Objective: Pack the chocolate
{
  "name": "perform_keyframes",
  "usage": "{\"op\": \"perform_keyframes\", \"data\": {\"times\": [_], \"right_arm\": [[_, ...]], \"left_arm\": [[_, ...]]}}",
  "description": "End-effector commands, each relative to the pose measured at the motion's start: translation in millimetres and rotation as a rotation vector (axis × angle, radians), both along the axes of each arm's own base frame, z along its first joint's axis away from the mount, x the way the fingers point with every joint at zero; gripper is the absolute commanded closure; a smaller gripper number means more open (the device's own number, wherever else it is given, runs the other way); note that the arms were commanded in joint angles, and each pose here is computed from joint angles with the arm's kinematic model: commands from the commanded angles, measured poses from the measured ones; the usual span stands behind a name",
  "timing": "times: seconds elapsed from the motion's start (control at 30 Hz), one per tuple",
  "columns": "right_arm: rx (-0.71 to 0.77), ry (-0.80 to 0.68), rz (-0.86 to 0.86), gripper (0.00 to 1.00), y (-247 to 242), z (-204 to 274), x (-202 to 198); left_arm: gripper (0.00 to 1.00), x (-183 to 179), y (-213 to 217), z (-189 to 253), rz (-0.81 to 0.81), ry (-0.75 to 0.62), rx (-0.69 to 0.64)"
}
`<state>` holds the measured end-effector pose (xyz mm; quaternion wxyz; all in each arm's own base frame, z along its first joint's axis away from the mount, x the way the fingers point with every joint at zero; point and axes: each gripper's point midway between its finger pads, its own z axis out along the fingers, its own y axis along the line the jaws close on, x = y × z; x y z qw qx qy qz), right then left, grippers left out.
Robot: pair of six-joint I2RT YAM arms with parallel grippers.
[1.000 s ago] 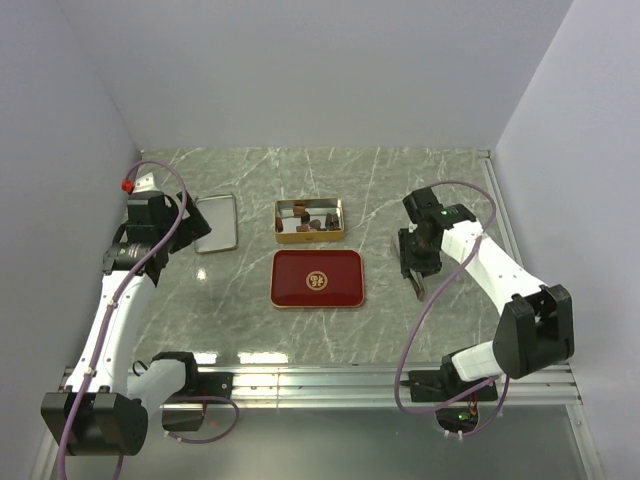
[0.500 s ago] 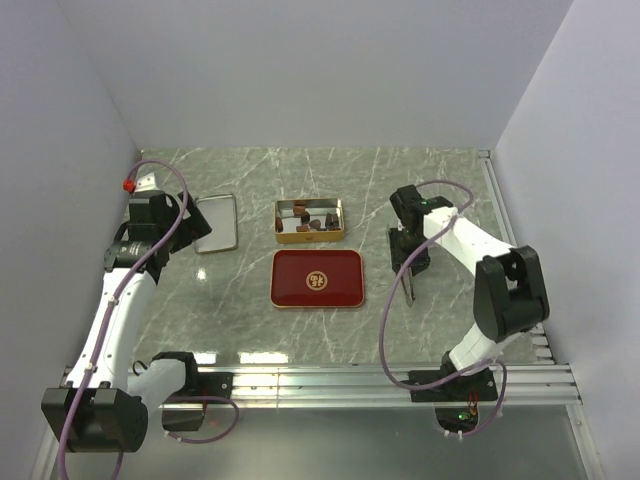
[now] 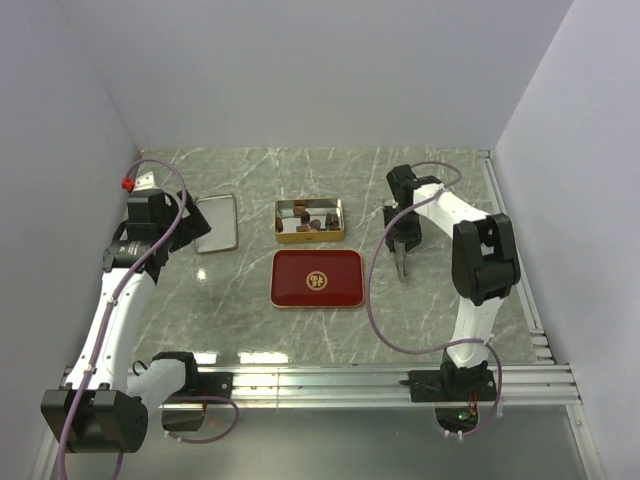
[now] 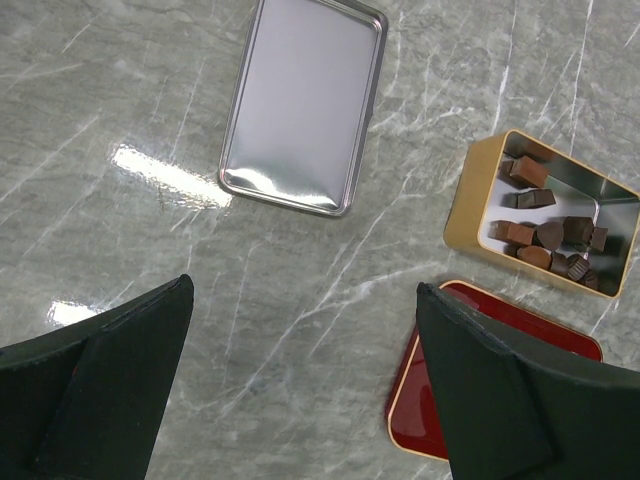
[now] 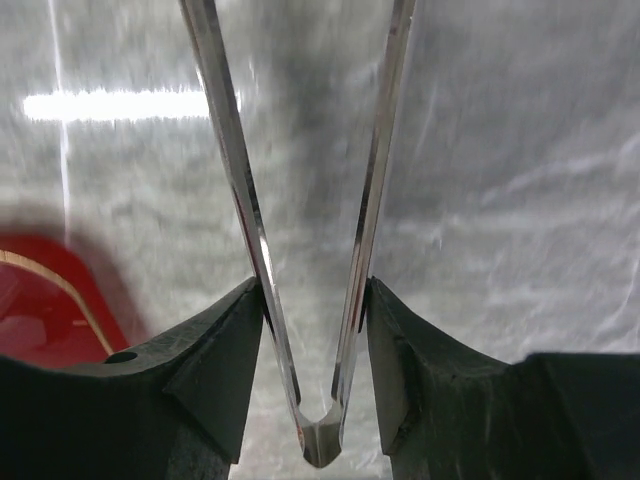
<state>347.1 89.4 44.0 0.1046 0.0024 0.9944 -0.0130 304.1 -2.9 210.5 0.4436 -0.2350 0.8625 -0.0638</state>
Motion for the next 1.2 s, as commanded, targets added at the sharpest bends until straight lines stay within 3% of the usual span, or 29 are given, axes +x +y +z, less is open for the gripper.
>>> {"op": "perform_keyframes", "data": {"times": [0.0,0.23,0.57,0.83,1.17], "right_arm": [[0.022,-0.061,0.004,0.48,2.6,8.3,29.2],[0.027,-0.053,0.005,0.45,3.0,0.7,43.3],[0.031,-0.034,0.002,0.31,-0.8,-7.1,38.8],[0.030,-0.030,-0.001,0.26,-2.9,-7.9,34.9],[0.076,-0.144,-0.008,0.26,-3.3,43.9,27.8]], "left_arm": [[0.01,1.4,4.6,27.2,0.014,-0.061,0.017],[0.01,1.5,4.5,29.4,0.010,-0.059,0.020],[0.01,-0.5,6.8,30.8,0.025,-0.060,0.023],[0.01,-2.2,7.5,31.0,0.029,-0.060,0.024],[0.00,6.1,25.6,8.9,0.112,0.028,0.032]]}}
